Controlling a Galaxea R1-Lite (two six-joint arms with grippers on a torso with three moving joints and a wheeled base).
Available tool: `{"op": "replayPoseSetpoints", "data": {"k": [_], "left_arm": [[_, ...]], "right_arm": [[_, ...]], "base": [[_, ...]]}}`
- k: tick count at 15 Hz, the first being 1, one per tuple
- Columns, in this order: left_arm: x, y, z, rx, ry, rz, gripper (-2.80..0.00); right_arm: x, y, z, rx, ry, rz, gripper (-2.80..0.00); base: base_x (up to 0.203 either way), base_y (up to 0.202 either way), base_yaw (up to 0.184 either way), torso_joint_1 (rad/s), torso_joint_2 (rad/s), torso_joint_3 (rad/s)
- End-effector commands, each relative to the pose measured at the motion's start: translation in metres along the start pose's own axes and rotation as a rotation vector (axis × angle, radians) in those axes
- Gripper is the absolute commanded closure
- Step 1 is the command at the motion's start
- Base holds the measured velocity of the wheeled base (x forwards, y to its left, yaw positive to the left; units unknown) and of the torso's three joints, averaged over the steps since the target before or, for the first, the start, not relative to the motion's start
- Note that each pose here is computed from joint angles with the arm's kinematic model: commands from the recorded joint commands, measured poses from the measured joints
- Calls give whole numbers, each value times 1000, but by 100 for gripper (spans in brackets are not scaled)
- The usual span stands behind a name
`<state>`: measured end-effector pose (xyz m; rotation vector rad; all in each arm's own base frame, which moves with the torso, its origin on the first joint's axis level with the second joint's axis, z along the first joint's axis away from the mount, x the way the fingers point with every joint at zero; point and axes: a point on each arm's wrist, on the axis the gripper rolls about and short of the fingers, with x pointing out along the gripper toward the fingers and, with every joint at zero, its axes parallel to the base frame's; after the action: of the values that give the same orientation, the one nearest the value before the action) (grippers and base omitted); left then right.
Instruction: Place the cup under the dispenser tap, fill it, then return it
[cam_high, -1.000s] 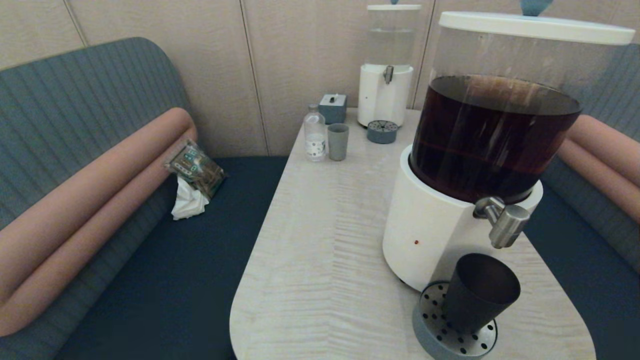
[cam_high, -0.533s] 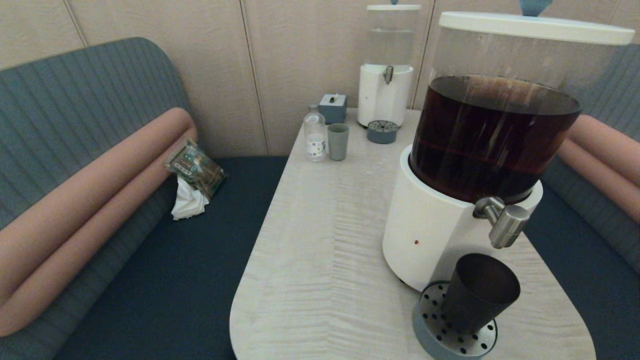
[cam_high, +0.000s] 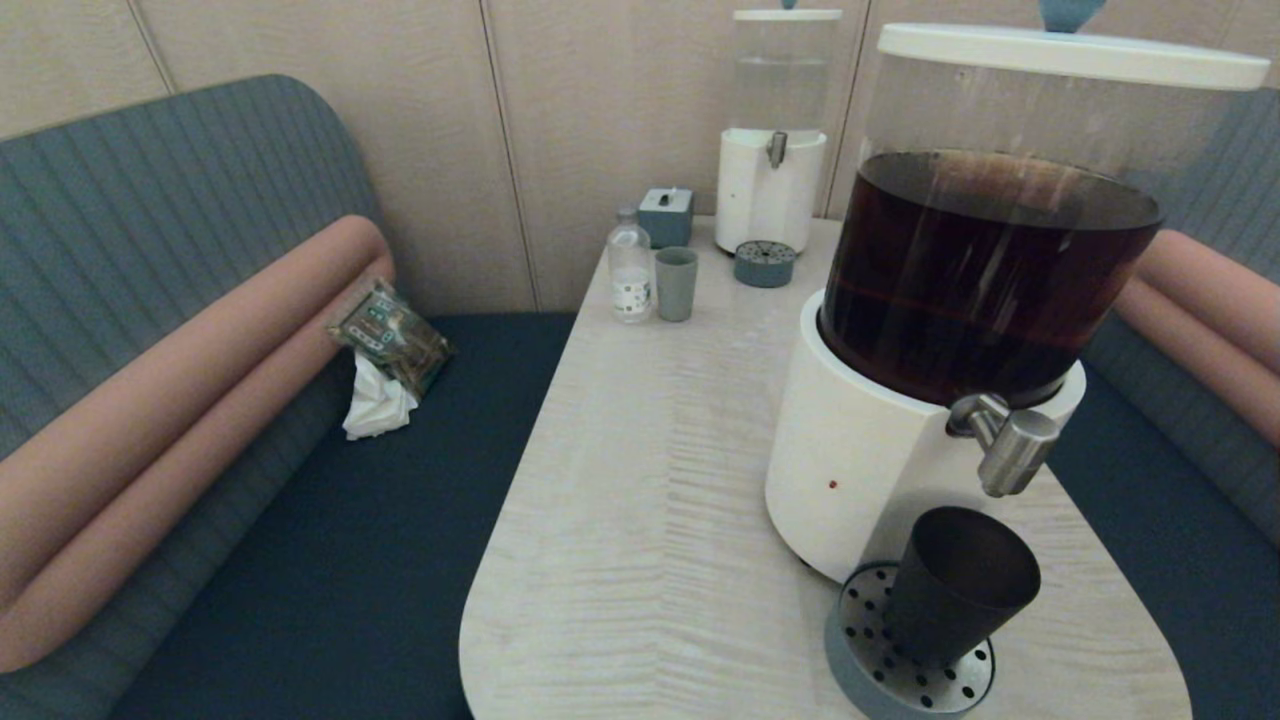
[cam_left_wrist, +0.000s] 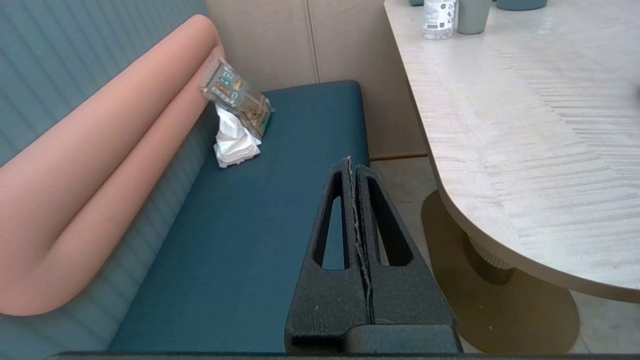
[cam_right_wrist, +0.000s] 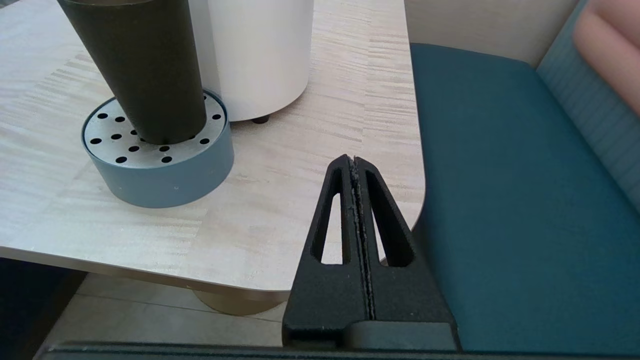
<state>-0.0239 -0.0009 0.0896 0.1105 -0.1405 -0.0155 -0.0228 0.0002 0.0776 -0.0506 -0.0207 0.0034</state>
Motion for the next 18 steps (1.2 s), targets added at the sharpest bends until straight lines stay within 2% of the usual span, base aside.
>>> {"op": "replayPoseSetpoints", "data": {"k": [1, 6, 9, 11, 14, 16, 18], "left_arm": [[2, -1, -11, 0, 40, -4, 0], [2, -1, -11, 0, 40, -4, 0], [2, -1, -11, 0, 40, -4, 0], [2, -1, -11, 0, 40, -4, 0], [2, -1, -11, 0, 40, -4, 0], [2, -1, -11, 0, 40, -4, 0], [2, -1, -11, 0, 38, -4, 0]], "right_arm": [[1, 0, -3, -6, 10, 3, 0], [1, 0, -3, -52, 5, 3, 0], [-1, 0, 7, -40, -44, -8, 0], [-13, -2, 42, 5, -137, -16, 0], [-43, -5, 109, 76, -244, 13, 0], [-45, -6, 153, 95, -245, 43, 0], [-25, -8, 185, 117, -186, 74, 0]], "base": [[0, 0, 0, 0, 0, 0], [0, 0, 0, 0, 0, 0], [0, 0, 0, 0, 0, 0], [0, 0, 0, 0, 0, 0], [0, 0, 0, 0, 0, 0], [0, 0, 0, 0, 0, 0], [0, 0, 0, 0, 0, 0]]}}
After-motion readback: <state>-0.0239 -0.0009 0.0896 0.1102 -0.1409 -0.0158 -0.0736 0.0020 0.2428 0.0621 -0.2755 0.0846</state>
